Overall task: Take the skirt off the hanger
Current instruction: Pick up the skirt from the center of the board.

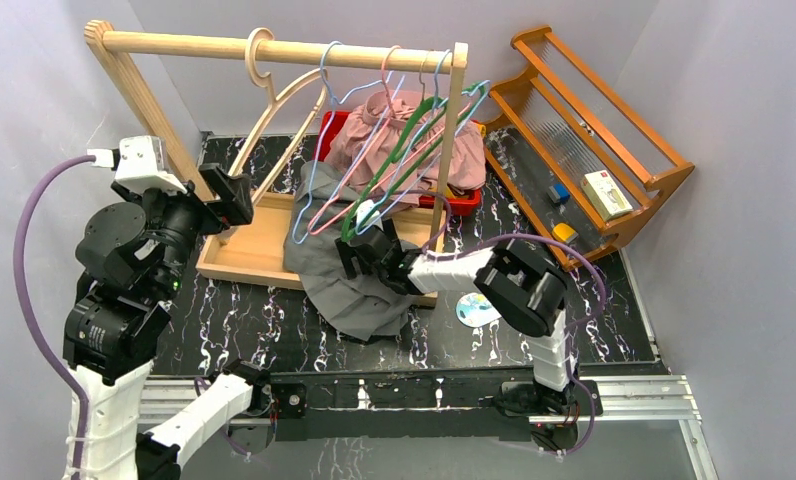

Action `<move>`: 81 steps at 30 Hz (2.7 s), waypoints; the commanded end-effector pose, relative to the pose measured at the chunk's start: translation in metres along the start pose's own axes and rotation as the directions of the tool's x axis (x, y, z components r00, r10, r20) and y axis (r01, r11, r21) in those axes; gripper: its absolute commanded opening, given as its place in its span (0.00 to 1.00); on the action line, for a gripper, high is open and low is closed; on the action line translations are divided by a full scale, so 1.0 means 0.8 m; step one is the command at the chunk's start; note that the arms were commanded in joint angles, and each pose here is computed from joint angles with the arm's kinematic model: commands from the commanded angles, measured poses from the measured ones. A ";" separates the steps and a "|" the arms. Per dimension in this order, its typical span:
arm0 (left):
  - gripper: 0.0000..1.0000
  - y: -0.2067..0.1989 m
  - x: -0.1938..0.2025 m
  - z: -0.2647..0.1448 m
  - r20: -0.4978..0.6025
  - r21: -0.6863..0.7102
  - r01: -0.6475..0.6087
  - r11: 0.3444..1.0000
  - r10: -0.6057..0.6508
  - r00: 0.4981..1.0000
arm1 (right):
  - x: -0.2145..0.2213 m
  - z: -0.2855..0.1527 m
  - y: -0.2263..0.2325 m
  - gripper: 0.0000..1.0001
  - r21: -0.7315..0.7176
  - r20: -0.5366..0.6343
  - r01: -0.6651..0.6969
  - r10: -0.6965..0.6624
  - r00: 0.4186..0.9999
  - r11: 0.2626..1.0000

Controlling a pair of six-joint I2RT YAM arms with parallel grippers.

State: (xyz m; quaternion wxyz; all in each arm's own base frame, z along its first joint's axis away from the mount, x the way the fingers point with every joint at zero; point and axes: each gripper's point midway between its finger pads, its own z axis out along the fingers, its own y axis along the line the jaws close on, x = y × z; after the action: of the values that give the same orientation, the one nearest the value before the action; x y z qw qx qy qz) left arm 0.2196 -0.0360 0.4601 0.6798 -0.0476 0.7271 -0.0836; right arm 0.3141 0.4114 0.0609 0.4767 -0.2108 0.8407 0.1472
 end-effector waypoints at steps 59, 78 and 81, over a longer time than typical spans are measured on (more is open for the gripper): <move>0.98 -0.022 -0.029 0.020 0.085 0.049 0.108 0.993 -0.112 0.990 | -0.080 -0.259 -0.198 0.00 0.000 0.158 -0.255 0.252 0.955 0.967; 0.98 -0.004 -0.015 0.001 0.103 0.013 0.115 0.993 -0.116 0.988 | -0.345 -0.336 -0.284 0.00 0.005 0.531 -0.272 0.228 0.816 0.962; 0.98 0.001 -0.015 -0.005 0.116 0.004 0.120 0.993 -0.120 0.986 | -0.378 -0.337 -0.297 0.00 0.019 0.581 -0.275 0.213 0.786 0.961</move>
State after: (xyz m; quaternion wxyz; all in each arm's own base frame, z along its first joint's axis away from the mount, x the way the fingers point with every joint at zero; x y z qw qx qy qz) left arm 0.2224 -0.0418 0.4689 0.7038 -0.0820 0.6937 -0.1293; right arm 0.3541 0.1514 0.3557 0.6010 -0.0278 0.7737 0.1986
